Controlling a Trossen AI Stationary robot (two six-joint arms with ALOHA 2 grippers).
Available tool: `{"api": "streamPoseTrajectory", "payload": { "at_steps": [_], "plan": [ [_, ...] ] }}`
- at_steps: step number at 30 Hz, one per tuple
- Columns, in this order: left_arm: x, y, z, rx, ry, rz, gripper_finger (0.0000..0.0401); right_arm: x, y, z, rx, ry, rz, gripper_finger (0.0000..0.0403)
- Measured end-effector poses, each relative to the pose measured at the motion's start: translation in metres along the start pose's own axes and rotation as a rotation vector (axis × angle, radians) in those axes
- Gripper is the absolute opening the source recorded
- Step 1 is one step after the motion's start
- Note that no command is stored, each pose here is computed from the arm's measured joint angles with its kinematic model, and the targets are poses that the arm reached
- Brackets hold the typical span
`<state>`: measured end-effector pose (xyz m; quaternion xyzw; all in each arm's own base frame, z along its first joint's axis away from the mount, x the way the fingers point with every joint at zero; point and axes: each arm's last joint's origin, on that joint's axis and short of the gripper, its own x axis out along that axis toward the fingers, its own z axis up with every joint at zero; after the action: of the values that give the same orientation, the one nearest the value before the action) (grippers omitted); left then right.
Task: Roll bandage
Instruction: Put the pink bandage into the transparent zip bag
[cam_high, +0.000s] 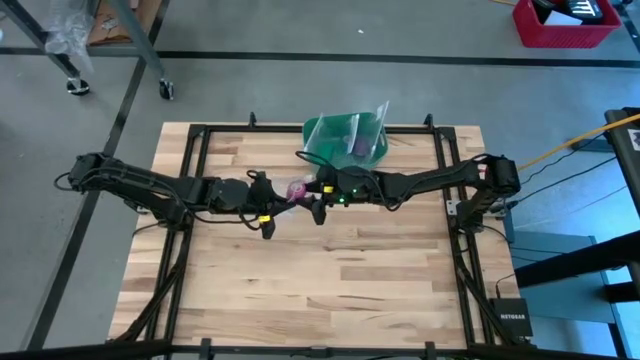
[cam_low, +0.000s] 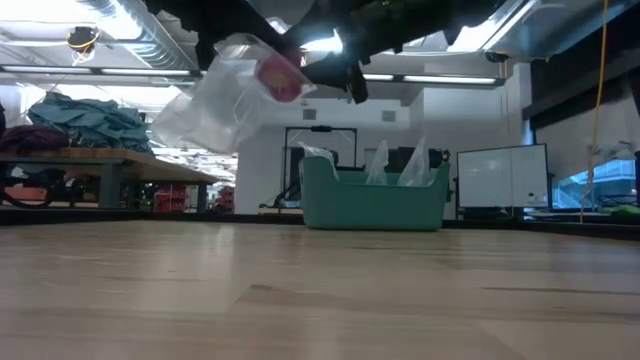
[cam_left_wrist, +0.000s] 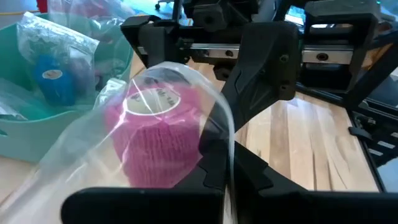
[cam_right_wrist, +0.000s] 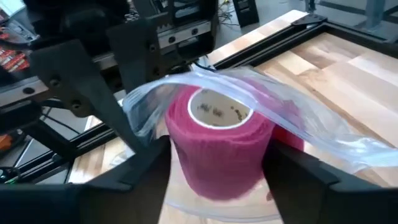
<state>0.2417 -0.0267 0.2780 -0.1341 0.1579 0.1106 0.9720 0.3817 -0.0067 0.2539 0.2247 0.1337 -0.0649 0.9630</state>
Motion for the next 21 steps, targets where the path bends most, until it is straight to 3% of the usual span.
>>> {"api": "streamPoseTrajectory", "payload": {
  "at_steps": [7,16,21],
  "plan": [
    [0.0,0.0,0.0,-0.003,0.002,-0.003,0.0,0.0,0.0,0.0,0.004,0.011,0.025,0.0285],
    [-0.001,0.0,0.0,-0.013,0.004,-0.01,0.0,-0.016,0.009,0.016,-0.06,0.022,0.185,0.0285],
    [-0.005,0.001,0.003,-0.015,-0.013,-0.006,0.0,-0.033,0.013,0.024,-0.127,0.044,0.204,0.0285]
  ]
}}
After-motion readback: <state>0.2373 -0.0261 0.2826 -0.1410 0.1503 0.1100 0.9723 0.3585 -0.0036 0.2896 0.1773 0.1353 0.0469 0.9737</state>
